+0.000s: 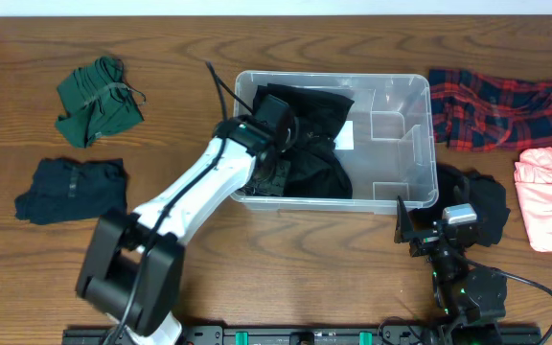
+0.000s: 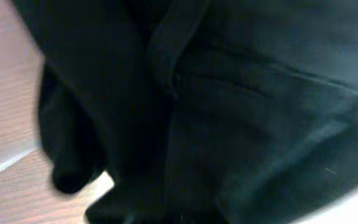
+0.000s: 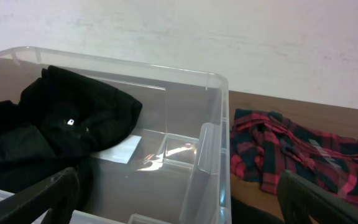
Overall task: Pack container
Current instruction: 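Lower the black jacket into the container's left half and press it down, then open the left gripper and withdraw it toward the left clothes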
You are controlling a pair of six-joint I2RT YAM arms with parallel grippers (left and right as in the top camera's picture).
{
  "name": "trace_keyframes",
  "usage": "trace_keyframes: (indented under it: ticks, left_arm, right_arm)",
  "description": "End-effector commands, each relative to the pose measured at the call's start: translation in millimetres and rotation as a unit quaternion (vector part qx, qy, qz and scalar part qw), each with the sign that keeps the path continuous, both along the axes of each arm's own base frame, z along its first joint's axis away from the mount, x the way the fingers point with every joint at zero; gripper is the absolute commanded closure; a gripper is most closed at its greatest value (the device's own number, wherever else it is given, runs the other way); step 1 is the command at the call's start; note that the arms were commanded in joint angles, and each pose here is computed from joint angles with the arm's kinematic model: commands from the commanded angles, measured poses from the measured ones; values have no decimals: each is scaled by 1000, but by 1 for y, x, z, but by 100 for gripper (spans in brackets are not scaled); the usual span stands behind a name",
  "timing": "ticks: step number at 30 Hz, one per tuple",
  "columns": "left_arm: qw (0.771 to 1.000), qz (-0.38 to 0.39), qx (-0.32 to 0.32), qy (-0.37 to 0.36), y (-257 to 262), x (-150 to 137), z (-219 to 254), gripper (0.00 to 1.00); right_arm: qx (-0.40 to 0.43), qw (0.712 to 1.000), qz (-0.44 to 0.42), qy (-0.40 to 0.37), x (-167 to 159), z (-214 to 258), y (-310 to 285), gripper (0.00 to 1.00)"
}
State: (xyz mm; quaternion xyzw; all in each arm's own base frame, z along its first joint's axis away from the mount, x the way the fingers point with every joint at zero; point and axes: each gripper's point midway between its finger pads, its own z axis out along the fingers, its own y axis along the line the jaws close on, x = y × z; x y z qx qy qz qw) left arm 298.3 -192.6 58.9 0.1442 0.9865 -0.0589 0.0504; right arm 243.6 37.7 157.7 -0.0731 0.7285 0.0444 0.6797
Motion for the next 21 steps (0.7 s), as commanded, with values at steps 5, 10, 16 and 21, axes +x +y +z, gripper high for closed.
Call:
trace_keyframes:
  ticks: [5,10,16,21]
  left_arm:
    - [1000,6,-10,-15,-5,8,10,94]
    - [997,6,-43,-70,-13,21,52,94]
    - [986,6,-85,-141,-16,27,109,94]
    - [974,-6,-111,-196,-14,26,147,94]
  right_arm:
    - [-6,1000,-1,-1,0,-1,-1,1]
    - [-6,1000,-1,-1,0,-1,-1,1]
    - [-6,1000,-1,-1,0,-1,-1,1]
    - [-6,1000,-1,-1,0,-1,-1,1]
